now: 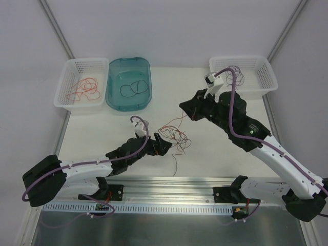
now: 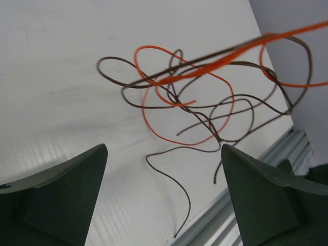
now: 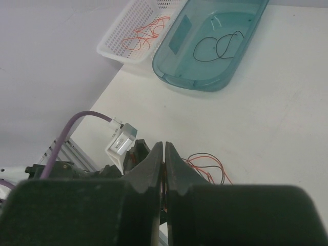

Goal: Untangle the cables

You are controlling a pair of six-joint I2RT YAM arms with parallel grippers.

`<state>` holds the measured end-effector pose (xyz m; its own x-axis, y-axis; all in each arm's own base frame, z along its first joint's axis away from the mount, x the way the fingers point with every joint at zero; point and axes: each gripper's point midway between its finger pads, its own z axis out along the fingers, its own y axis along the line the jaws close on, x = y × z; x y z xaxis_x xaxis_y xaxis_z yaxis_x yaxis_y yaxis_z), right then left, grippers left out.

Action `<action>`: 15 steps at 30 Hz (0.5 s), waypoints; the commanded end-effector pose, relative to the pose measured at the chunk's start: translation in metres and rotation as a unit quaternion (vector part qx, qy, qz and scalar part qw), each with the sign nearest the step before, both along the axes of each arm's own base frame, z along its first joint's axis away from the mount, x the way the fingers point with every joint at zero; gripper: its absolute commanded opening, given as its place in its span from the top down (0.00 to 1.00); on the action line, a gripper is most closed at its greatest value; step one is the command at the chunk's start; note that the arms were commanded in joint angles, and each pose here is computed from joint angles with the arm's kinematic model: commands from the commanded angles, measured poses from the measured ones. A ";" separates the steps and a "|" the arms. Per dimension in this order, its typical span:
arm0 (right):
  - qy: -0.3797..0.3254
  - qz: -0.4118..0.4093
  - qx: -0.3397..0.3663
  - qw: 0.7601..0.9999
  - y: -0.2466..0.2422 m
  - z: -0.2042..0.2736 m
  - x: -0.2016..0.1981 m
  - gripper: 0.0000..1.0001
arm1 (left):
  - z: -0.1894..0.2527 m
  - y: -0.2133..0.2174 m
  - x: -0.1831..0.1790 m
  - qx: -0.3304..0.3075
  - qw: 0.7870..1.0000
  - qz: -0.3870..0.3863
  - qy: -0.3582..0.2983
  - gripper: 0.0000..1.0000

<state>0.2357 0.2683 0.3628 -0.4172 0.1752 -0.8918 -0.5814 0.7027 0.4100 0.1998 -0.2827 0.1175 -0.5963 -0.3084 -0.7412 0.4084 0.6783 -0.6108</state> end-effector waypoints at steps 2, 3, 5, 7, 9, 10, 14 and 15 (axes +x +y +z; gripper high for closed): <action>-0.015 0.004 0.061 0.998 0.010 0.025 -0.003 0.94 | 0.021 0.001 0.033 -0.066 0.992 0.104 -0.010 0.08; -0.012 0.004 0.060 0.998 0.011 0.023 -0.004 0.94 | 0.022 0.000 0.037 -0.074 0.991 0.114 -0.011 0.10; -0.011 0.006 0.062 0.998 0.012 0.022 -0.005 0.94 | 0.023 -0.007 0.043 -0.080 0.990 0.117 -0.010 0.12; -0.011 0.006 0.063 0.998 0.013 0.022 -0.006 0.94 | 0.023 -0.013 0.048 -0.084 0.989 0.122 -0.006 0.13; -0.009 0.010 0.062 0.998 0.016 0.021 -0.008 0.94 | 0.028 -0.020 0.054 -0.099 0.987 0.126 -0.010 0.15; -0.007 0.011 0.062 0.998 0.016 0.019 -0.008 0.95 | 0.029 -0.022 0.056 -0.109 0.986 0.129 -0.010 0.16; -0.007 0.008 0.058 0.998 0.015 0.016 -0.009 0.94 | 0.022 -0.032 0.061 -0.110 0.986 0.127 -0.008 0.35; -0.012 0.005 0.052 0.999 0.013 0.016 -0.009 0.95 | 0.019 -0.033 0.061 -0.106 0.986 0.125 -0.007 0.40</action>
